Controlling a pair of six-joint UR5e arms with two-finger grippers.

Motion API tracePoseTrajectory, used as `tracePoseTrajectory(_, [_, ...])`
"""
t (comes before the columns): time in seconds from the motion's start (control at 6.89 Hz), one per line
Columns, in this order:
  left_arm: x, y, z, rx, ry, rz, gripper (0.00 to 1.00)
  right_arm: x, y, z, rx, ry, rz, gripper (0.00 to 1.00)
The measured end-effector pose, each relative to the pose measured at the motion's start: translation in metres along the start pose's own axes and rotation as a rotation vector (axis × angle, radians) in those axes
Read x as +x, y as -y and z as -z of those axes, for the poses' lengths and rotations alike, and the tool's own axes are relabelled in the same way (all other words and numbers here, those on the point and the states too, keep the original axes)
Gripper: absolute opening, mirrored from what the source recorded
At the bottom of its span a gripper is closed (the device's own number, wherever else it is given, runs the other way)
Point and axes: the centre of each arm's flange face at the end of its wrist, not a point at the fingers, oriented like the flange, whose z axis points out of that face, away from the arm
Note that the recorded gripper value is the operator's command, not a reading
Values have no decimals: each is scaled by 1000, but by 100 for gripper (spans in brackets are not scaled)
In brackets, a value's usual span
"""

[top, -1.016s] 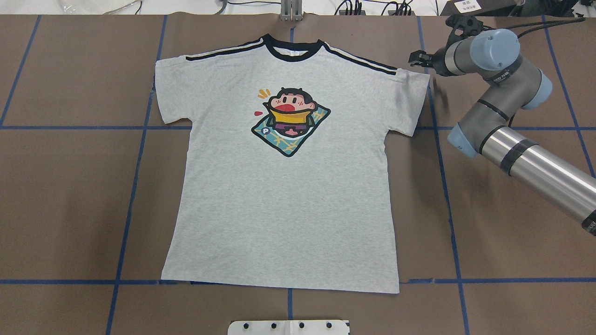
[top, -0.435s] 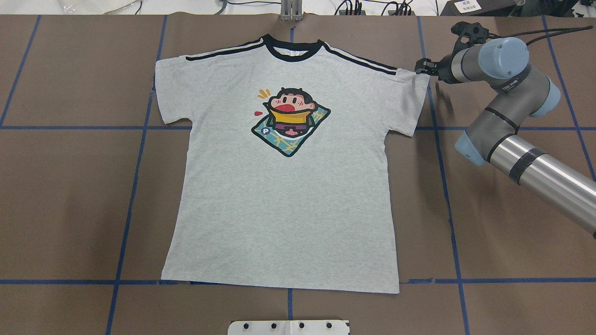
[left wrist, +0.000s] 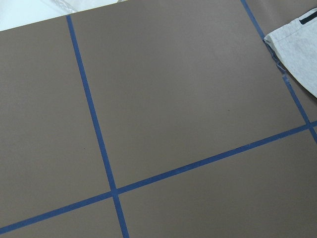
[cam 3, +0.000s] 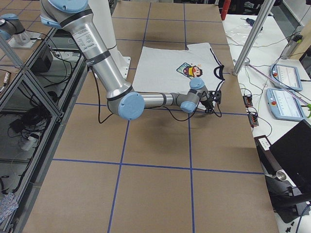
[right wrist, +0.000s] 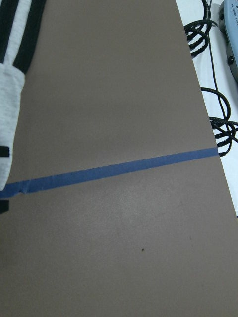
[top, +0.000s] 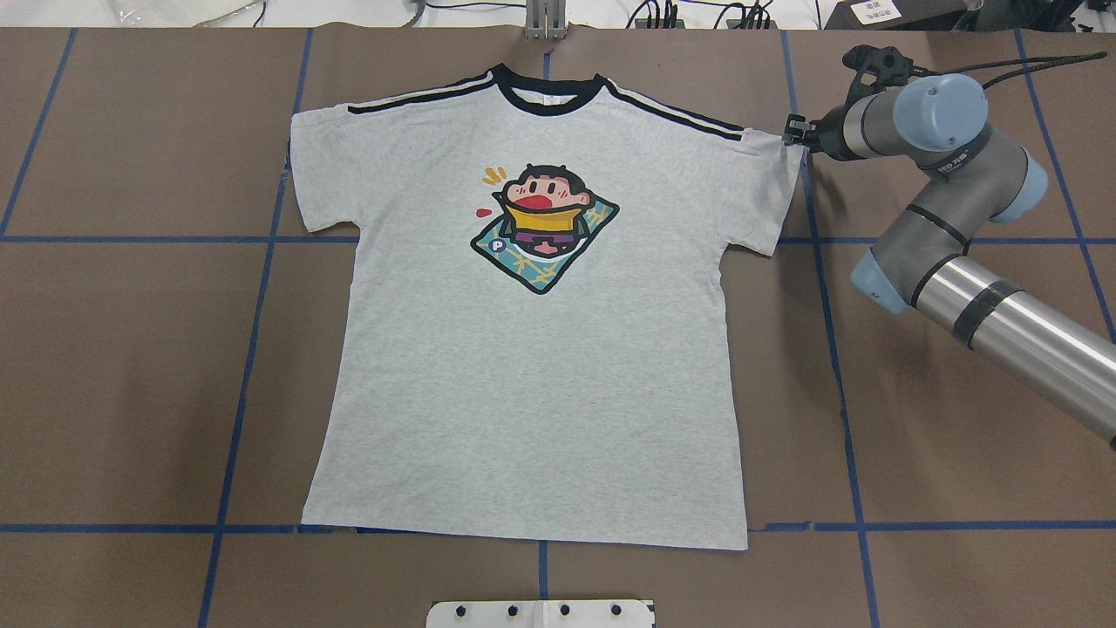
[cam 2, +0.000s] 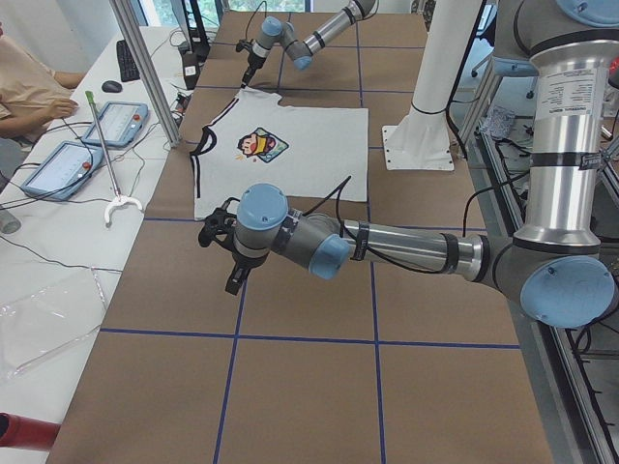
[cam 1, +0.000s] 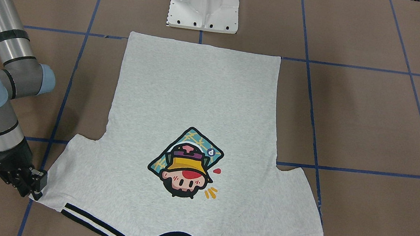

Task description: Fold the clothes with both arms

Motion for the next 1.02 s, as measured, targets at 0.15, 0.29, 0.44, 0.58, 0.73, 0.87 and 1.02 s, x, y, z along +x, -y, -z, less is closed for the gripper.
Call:
tracePoseTrajectory(0.15, [0,0,0,0,0,-1,100,-2,-1,1,-19,10,0,0])
tracePoseTrajectory(0.29, [-1,0,0,-1,1,-1,100,-5,-1,2,-33,20,0,0])
tracePoseTrajectory(0.44, [-1,0,-1,-1,1,-1,100,-12,0,7,-37,36,3,0])
tracePoseTrajectory(0.58, [-1,0,0,-1,2,-1,100,-28,2,17,-32,68,3,0])
tracePoseTrajectory(0.73, [0,0,0,1,1,-2,100,-61,0,31,-30,116,-23,0])
tracePoseTrajectory(0.87, [1,0,1,1,0,-2,100,-106,-8,41,-46,149,-70,0])
tracePoseTrajectory(1.02, [1,1,1,2,0,-3,100,-152,-17,44,-62,136,-102,0])
